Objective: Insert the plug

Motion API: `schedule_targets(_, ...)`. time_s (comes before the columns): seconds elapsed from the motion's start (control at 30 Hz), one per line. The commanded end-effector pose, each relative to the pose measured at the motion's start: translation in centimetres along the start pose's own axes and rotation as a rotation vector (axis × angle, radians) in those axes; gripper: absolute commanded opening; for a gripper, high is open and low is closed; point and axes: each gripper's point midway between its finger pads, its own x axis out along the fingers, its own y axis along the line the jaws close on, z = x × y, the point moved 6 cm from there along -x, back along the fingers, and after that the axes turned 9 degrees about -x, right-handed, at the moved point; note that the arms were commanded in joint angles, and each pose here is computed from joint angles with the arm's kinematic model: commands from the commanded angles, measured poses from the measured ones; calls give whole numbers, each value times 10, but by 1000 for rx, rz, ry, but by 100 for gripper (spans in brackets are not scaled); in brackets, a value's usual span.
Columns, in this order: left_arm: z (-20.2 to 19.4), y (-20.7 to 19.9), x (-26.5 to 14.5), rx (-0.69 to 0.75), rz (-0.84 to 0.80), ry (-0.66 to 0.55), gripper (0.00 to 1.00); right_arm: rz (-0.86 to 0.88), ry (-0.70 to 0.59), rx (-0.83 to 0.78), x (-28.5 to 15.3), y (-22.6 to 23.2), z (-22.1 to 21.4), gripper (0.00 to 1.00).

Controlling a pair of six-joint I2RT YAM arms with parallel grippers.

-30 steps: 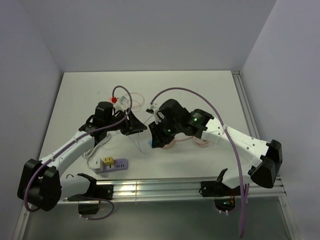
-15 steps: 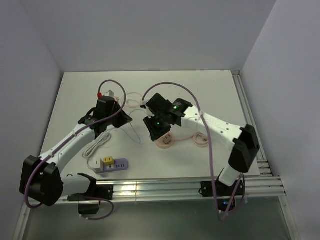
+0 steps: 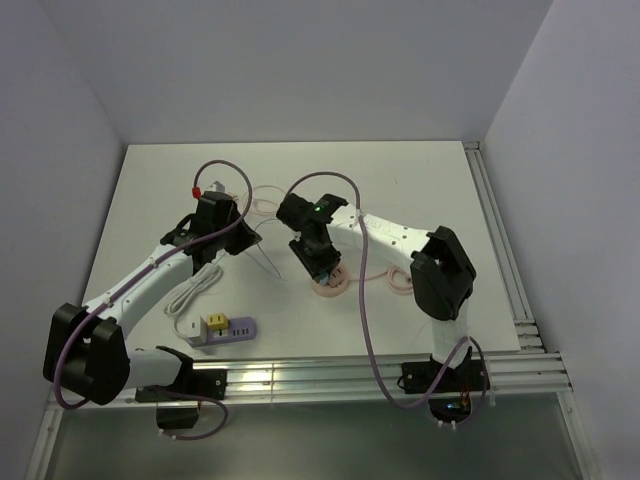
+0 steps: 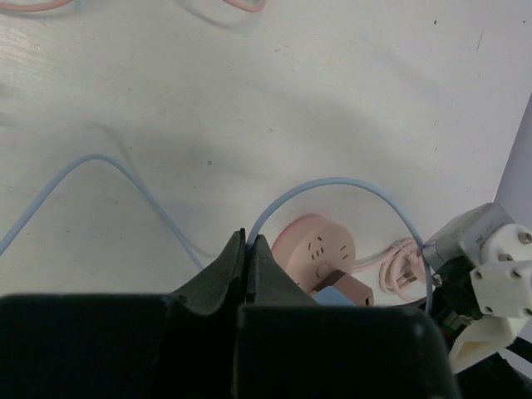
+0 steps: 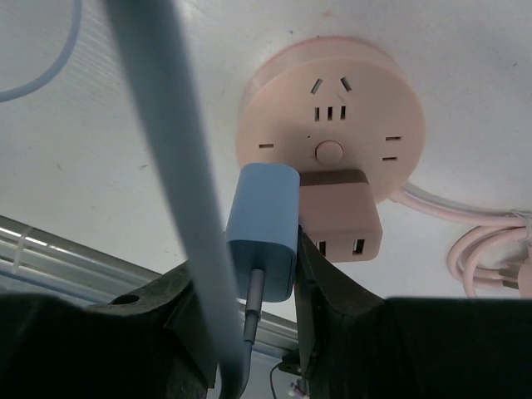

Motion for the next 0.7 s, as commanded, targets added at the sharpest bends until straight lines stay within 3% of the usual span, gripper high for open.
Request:
schedule_targets(0.0, 3, -2, 0, -18, -4, -22, 0, -59, 9, 12, -2, -8, 3, 0)
schedule_targets(0.67, -1, 5, 6, -14, 13, -9, 0, -44, 31, 31, 15, -4, 10, 0)
